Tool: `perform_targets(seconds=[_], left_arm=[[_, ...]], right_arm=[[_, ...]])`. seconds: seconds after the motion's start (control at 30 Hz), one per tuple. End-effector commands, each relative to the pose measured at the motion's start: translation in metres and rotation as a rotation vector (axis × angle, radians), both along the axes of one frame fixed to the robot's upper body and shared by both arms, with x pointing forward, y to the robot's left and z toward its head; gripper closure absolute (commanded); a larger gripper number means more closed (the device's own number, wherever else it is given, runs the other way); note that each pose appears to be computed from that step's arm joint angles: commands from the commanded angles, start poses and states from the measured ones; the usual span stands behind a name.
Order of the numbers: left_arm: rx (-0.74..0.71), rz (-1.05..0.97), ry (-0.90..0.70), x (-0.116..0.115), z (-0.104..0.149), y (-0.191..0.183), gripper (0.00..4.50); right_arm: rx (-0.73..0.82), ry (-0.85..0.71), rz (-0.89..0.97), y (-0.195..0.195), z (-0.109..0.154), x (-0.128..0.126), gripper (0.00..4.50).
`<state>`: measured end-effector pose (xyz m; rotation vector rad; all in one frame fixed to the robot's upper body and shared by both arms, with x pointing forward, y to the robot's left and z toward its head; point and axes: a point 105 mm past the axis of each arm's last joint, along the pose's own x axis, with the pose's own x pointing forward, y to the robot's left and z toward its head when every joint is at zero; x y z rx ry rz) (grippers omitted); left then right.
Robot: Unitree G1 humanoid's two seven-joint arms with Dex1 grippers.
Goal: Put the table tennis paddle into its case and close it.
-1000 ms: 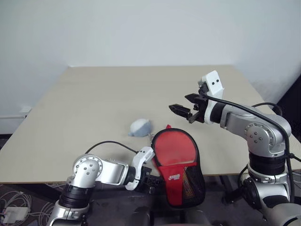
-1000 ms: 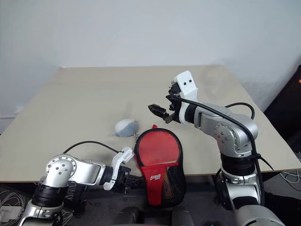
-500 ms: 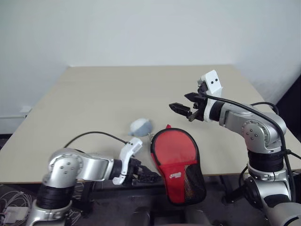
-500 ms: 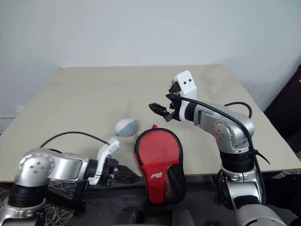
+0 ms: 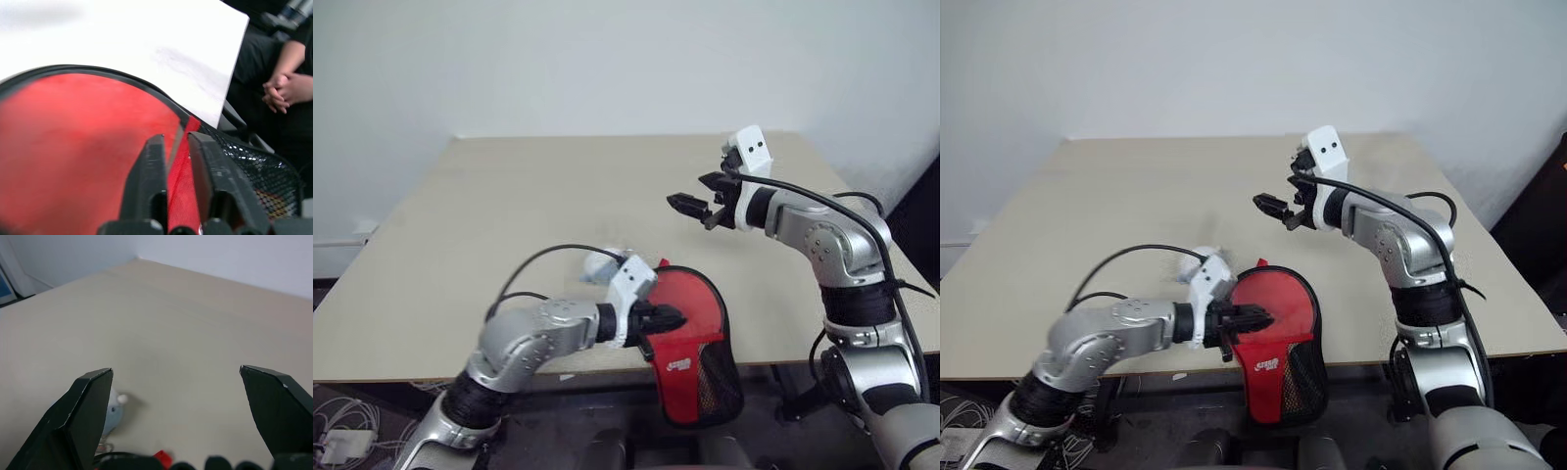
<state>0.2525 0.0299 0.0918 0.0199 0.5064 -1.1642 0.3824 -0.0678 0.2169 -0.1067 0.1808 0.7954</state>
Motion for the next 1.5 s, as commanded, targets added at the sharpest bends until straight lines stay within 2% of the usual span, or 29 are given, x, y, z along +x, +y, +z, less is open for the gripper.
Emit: perform_targets(seconds=[0.03,0.33,0.73,0.9,1.03,1.5], left_arm=[[0.005,-0.034,-0.096,0.006,-0.004,-0.009,3.74],[0.024,-0.099,-0.228,0.017,-0.019,-0.018,3.74],[0.036,-0.078,-0.232,0.024,-0.038,-0.019,3.74],[0.058,-0.079,-0.25,0.026,-0.044,-0.019,3.74],[0.097,-0.054,-0.29,0.033,-0.048,-0.018,4.47],[0.122,-0.057,-0.309,0.031,-0.054,-0.022,4.47]], right_arm=[[-0.01,-0.062,0.064,0.019,0.018,0.007,0.0],[-0.125,-0.01,0.262,0.072,-0.003,0.017,0.0],[-0.233,0.011,0.427,0.128,-0.022,0.019,0.0],[-0.25,0.022,0.437,0.142,-0.03,0.018,0.0],[-0.258,0.035,0.427,0.149,-0.038,0.016,0.0],[-0.376,0.107,0.379,0.148,-0.081,0.013,0.0]])
